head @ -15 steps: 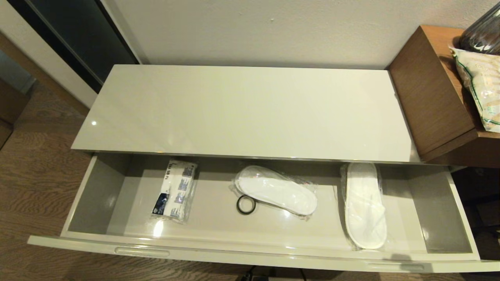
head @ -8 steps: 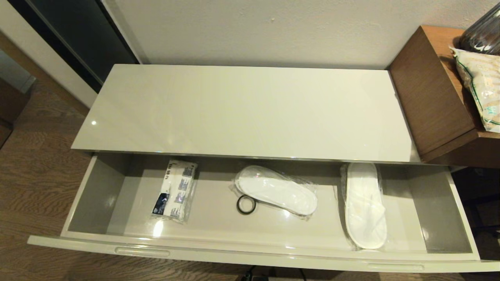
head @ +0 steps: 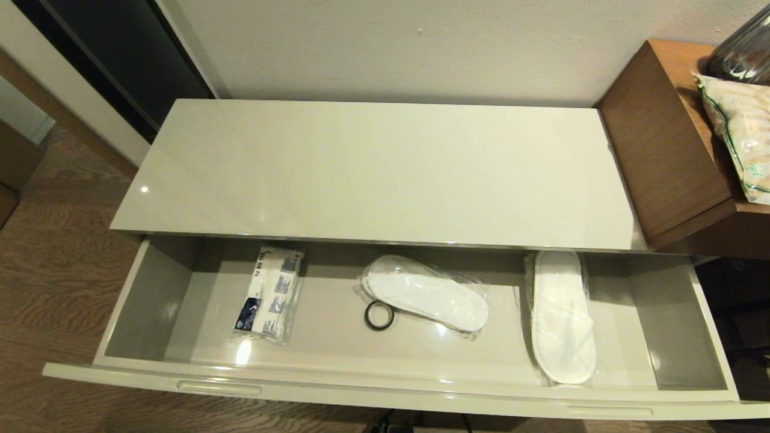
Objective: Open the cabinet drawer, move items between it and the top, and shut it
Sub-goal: Take out the tissue from the drawer
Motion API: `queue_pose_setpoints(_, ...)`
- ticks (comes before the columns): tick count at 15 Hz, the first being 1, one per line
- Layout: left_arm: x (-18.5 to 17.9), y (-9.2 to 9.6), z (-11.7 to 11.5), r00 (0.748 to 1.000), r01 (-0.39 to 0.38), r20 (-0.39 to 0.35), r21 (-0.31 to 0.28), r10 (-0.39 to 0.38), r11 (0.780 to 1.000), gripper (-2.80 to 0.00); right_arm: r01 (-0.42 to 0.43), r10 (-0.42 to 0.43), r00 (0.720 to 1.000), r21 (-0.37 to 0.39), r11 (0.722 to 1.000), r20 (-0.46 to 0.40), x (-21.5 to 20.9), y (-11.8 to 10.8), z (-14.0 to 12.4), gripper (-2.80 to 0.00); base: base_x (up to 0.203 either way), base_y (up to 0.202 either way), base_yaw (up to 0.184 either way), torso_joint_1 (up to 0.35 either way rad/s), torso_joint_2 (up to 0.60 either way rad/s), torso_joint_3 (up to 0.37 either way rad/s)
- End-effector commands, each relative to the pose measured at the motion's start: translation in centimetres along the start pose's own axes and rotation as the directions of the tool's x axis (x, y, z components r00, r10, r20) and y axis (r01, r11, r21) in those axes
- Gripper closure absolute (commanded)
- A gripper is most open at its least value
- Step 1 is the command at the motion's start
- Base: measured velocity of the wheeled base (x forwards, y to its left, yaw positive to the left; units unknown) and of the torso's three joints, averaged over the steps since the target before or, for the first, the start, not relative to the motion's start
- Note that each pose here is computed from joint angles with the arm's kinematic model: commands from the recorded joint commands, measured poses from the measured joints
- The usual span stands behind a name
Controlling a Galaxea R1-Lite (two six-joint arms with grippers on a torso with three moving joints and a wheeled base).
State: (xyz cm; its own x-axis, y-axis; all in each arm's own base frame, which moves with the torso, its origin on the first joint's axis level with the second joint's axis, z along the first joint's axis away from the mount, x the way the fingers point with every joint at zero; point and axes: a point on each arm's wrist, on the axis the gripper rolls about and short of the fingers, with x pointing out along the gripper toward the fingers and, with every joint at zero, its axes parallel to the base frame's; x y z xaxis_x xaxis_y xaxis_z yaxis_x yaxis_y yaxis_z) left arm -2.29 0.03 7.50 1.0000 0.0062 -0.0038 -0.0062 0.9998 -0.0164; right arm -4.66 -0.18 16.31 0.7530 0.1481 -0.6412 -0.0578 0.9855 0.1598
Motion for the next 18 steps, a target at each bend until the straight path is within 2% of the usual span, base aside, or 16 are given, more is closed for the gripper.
queue_pose_setpoints(1, 0.0, 0.0, 0.0, 1.0, 0.0, -0.001, 0.0, 0.0, 1.0, 0.0, 0.0, 0.001, 1.0, -0.015, 1.0, 0.017, 0.2, -0.2, -1.8, 0.0, 0.0, 0.0, 0.0, 0.0, 0.0, 0.0)
queue_pose_setpoints(4, 0.0, 0.0, 0.0, 1.0, 0.0, -0.001, 0.0, 0.0, 1.0, 0.0, 0.008, -0.009, 1.0, -0.05, 0.999, -0.016, 1.7, -0.6, -3.3, 0.0, 0.0, 0.0, 0.0, 0.0, 0.0, 0.0)
queue_pose_setpoints(7, 0.0, 0.0, 0.0, 1.0, 0.0, -0.001, 0.0, 0.0, 1.0, 0.0, 0.018, -0.014, 0.997, -0.052, 0.998, 0.079, 1.1, -0.3, -2.7, 0.0, 0.0, 0.0, 0.0, 0.0, 0.0, 0.0)
queue_pose_setpoints(9, 0.0, 0.0, 0.0, 1.0, 0.0, -0.001, -0.002, 0.0, 1.0, 0.0, 0.02, -0.008, 0.992, -0.095, 0.995, 0.122, 1.1, -0.2, -4.1, 0.0, 0.0, 0.0, 0.0, 0.0, 0.0, 0.0)
queue_pose_setpoints(10, 0.0, 0.0, 0.0, 1.0, 0.0, -0.001, 0.0, 0.0, 1.0, 0.0, 0.008, 0.014, 0.985, -0.126, 0.992, 0.17, 1.4, -0.3, -5.1, 0.0, 0.0, 0.0, 0.0, 0.0, 0.0, 0.0)
queue_pose_setpoints(11, 0.0, 0.0, 0.0, 1.0, 0.0, -0.001, -0.002, 0.0, 1.0, 0.0, 0.004, 0.039, 0.965, -0.166, 0.986, 0.258, 1.8, -0.4, -6.0, 0.0, 0.0, 0.0, 0.0, 0.0, 0.0, 0.0)
queue_pose_setpoints(12, 0.0, 0.0, 0.0, 1.0, 0.0, -0.001, 0.0, 0.0, 1.0, 0.0, 0.009, 0.061, 0.939, -0.204, 0.979, 0.338, 2.4, -0.4, -6.2, 0.0, 0.0, 0.0, 0.0, 0.0, 0.0, 0.0)
queue_pose_setpoints(13, 0.0, 0.0, 0.0, 1.0, 0.0, -0.001, -0.002, 0.0, 1.0, 0.0, 0.02, 0.09, 0.897, -0.242, 0.97, 0.434, 3.1, -0.4, -5.7, 0.0, 0.0, 0.0, 0.0, 0.0, 0.0, 0.0)
queue_pose_setpoints(14, 0.0, 0.0, 0.0, 1.0, 0.0, -0.001, -0.002, 0.0, 1.0, 0.0, 0.015, 0.119, 0.871, -0.268, 0.963, 0.476, 4.1, -0.5, -5.3, 0.0, 0.0, 0.0, 0.0, 0.0, 0.0, 0.0)
queue_pose_setpoints(15, 0.0, 0.0, 0.0, 1.0, 0.0, -0.001, -0.002, 0.0, 1.0, 0.0, 0.016, 0.151, 0.829, -0.292, 0.956, 0.539, 4.8, -0.5, -4.8, 0.0, 0.0, 0.0, 0.0, 0.0, 0.0, 0.0)
queue_pose_setpoints(16, 0.0, 0.0, 0.0, 1.0, 0.0, -0.001, -0.001, 0.0, 1.0, 0.0, 0.024, 0.173, 0.782, -0.307, 0.951, 0.599, 5.4, -0.5, -4.5, 0.0, 0.0, 0.0, 0.0, 0.0, 0.0, 0.0)
queue_pose_setpoints(17, 0.0, 0.0, 0.0, 1.0, 0.0, -0.001, -0.002, 0.0, 1.0, 0.0, 0.033, 0.201, 0.714, -0.319, 0.947, 0.67, 5.7, -0.5, -4.1, 0.0, 0.0, 0.0, 0.0, 0.0, 0.0, 0.0)
queue_pose_setpoints(18, 0.0, 0.0, 0.0, 1.0, 0.0, -0.001, -0.002, 0.0, 1.0, 0.0, 0.005, 0.237, 0.656, -0.318, 0.948, 0.717, 5.8, -0.4, -3.8, 0.0, 0.0, 0.0, 0.0, 0.0, 0.0, 0.0)
